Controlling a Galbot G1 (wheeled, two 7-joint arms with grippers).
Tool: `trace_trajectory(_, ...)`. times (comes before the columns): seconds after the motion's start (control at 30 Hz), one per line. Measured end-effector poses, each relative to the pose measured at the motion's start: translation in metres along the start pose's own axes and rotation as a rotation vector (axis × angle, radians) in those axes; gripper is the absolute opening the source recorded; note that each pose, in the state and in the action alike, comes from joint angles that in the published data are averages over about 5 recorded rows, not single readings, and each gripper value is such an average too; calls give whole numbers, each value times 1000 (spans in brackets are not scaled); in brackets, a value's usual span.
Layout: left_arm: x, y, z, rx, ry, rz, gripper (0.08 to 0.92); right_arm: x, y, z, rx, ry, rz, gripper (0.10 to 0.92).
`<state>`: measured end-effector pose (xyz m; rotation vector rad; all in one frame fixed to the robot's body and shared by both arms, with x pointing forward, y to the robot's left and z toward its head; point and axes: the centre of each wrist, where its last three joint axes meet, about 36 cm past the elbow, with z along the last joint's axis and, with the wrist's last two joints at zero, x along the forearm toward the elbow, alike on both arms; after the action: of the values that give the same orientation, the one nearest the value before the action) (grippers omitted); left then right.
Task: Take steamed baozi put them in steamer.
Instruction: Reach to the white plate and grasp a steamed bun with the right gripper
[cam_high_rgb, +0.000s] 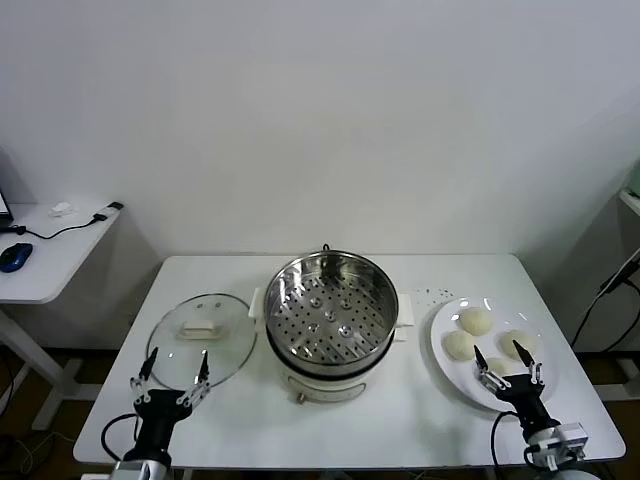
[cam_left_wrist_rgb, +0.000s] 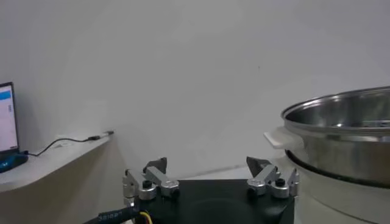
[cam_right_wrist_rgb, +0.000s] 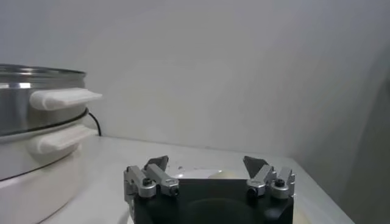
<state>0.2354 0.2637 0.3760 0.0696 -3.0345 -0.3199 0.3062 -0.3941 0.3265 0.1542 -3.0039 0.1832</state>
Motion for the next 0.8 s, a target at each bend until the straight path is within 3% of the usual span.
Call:
trace_trajectory(0.17, 1, 0, 0, -5, 1, -2, 823, -10, -19, -16, 89, 40, -72, 823)
trace_trajectory(0.4, 5, -1, -1, -8, -5, 2, 823, -42, -69, -56, 313, 191, -281, 823)
trace_trajectory(0.8, 13, -2, 1, 0, 3, -2, 823, -147, -134, -145, 808, 454, -661, 823)
